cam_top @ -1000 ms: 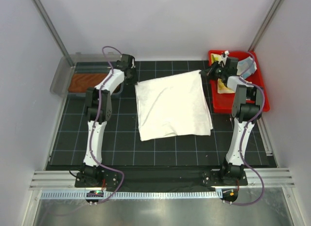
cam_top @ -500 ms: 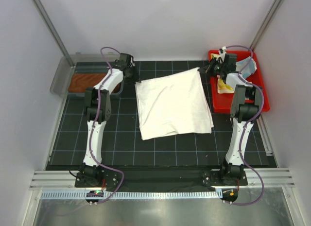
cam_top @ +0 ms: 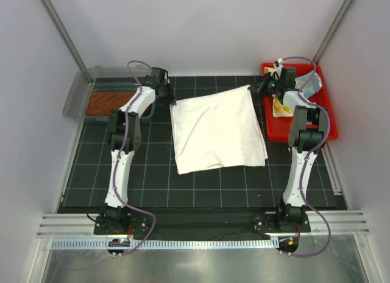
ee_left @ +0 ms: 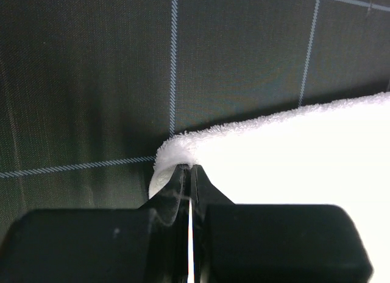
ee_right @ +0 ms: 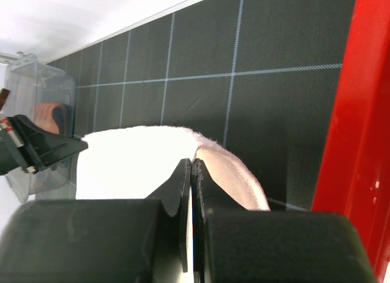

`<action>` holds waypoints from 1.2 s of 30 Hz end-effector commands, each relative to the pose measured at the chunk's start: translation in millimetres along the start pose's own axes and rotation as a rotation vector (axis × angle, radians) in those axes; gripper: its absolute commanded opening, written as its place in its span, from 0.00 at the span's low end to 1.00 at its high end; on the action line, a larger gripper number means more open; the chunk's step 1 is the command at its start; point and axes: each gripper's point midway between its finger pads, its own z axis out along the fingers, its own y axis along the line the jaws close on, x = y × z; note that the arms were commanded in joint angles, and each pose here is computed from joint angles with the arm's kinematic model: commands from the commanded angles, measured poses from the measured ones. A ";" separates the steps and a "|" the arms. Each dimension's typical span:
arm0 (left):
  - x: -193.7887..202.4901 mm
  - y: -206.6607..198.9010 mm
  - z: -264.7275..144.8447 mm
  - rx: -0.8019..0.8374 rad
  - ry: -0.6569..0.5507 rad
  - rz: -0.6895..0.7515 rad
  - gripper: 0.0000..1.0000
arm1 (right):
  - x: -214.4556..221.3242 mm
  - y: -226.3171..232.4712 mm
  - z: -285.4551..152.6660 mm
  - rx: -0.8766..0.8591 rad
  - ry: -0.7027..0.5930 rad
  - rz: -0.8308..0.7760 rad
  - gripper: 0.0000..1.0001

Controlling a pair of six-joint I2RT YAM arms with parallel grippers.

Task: Fold and stack the towels
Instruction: Fold the towel

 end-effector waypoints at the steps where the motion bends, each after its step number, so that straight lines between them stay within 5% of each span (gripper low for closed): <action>1: -33.5 -29.6 -37.0 0.096 -0.083 0.025 0.00 | -34.8 29.7 -21.8 -0.002 -0.108 -0.102 0.01; 9: -73.7 -87.2 -181.0 0.243 -0.301 0.113 0.00 | -95.8 117.7 -141.5 0.063 -0.374 -0.197 0.01; 24: -40.8 -129.8 -427.0 0.434 -0.647 0.230 0.00 | -70.3 247.8 -321.0 -0.012 -0.537 -0.348 0.01; 36: 44.0 -125.5 -514.2 0.523 -0.649 0.198 0.00 | -2.3 296.1 -428.0 -0.027 -0.662 -0.406 0.01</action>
